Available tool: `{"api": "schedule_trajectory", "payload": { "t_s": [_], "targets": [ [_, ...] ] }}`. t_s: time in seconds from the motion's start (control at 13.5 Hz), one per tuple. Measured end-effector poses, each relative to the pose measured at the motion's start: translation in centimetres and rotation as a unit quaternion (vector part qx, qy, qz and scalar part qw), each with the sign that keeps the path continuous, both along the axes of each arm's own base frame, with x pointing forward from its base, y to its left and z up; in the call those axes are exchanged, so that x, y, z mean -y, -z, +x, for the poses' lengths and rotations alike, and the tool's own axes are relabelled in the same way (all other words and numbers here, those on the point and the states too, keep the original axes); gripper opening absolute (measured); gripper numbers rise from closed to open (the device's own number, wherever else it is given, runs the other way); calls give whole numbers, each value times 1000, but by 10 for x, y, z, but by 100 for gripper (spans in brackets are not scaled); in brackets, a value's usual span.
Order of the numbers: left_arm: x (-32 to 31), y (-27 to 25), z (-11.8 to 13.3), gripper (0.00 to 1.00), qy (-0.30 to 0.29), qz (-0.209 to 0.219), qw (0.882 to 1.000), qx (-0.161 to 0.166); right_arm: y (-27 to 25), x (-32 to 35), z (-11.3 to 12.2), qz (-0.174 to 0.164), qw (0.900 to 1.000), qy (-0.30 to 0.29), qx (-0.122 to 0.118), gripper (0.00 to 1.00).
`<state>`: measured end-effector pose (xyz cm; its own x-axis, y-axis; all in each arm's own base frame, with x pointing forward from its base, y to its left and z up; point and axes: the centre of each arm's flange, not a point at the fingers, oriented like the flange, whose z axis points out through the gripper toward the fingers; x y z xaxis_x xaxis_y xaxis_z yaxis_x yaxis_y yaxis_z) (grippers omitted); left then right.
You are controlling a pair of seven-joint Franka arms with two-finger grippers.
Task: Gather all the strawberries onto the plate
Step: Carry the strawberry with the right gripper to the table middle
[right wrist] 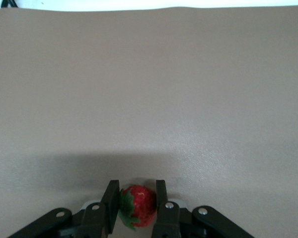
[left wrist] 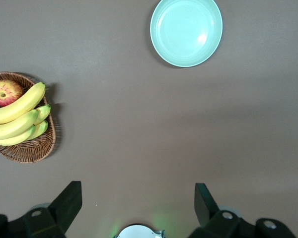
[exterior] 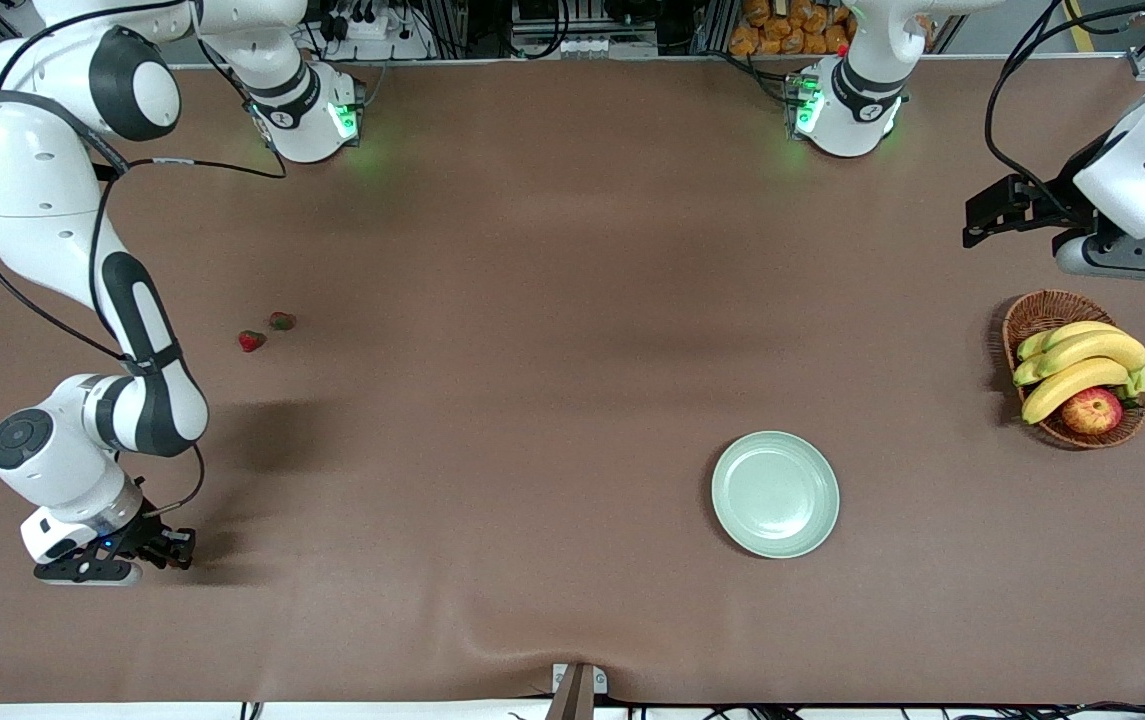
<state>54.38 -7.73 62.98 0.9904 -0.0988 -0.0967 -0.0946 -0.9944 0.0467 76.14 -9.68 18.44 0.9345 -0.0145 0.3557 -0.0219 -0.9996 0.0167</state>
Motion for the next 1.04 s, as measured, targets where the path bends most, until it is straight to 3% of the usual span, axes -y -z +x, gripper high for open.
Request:
{"api": "schedule_trajectory", "payload": {
  "t_s": [0.15, 0.52, 0.74, 1.04],
  "targets": [
    [0, 0, 0, 100, 0, 0, 1000, 0, -7, -16, 4, 6, 1000, -5, -5, 34],
    [0, 0, 0, 100, -1, 0, 1000, 0, -23, -86, 7, 53, 995, 63, -58, 34],
    [0, 0, 0, 100, -1, 0, 1000, 1, -40, -151, 4, 109, 982, 124, -91, 34],
    [-1, -1, 2, 100, -3, -1, 1000, 7, -60, -231, -6, 170, 957, 198, -127, 34]
  ]
}}
